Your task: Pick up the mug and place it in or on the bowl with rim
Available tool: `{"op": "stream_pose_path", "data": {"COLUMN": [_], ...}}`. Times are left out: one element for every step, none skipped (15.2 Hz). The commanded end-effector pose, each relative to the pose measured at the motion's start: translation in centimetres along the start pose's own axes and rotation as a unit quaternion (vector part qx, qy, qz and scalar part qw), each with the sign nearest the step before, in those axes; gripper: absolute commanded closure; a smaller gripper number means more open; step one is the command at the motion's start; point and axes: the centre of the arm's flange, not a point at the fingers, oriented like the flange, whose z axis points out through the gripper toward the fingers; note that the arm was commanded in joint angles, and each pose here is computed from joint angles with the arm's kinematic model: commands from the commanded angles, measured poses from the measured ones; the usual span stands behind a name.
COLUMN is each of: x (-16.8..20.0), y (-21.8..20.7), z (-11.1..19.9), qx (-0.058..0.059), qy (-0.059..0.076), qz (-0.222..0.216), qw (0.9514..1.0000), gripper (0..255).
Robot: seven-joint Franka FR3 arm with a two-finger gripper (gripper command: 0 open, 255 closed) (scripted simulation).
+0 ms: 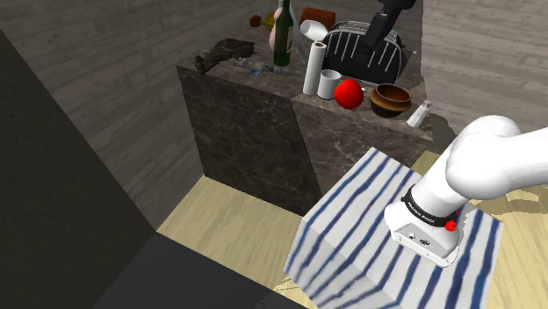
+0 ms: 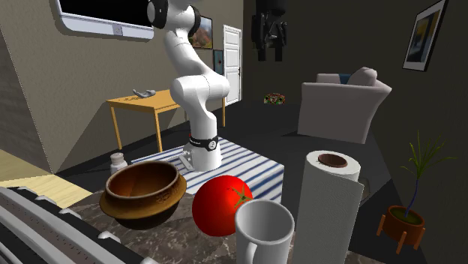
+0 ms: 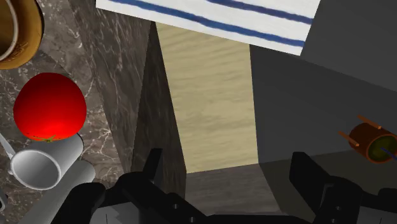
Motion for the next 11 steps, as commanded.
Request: {"op": "stream_pose_path", "data": {"x": [0.0, 0.5, 1.0, 1.5, 2.0, 2.5, 3.0, 3.5, 4.0, 4.6, 5.1], "y": [0.0, 0.9, 1.8, 2.8, 3.7, 4.6, 5.5, 6.4, 7.3, 8.3, 9.2], "z": [0.0, 0.8, 1.6, 2.4, 3.2, 4.0, 4.8, 5.6, 6.4, 7.2, 8.1], "qx": [0.000, -0.001, -0.001, -0.002, -0.002, -0.003, -0.003, -0.004, -0.005, -0.005, -0.006], "qy": [0.000, -0.001, -0.003, -0.004, -0.005, -0.006, -0.008, -0.009, -0.010, -0.011, -0.013], "qz": [0.000, -0.003, -0.005, -0.008, -0.010, -0.013, -0.015, -0.018, -0.020, -0.023, -0.025], "qw": [1.0000, 1.0000, 1.0000, 1.0000, 0.9999, 0.9999, 0.9998, 0.9998, 0.9997, 0.9997, 0.9996], "gripper": [0, 0, 0, 0, 0, 0, 0, 0, 0, 0, 0]}}
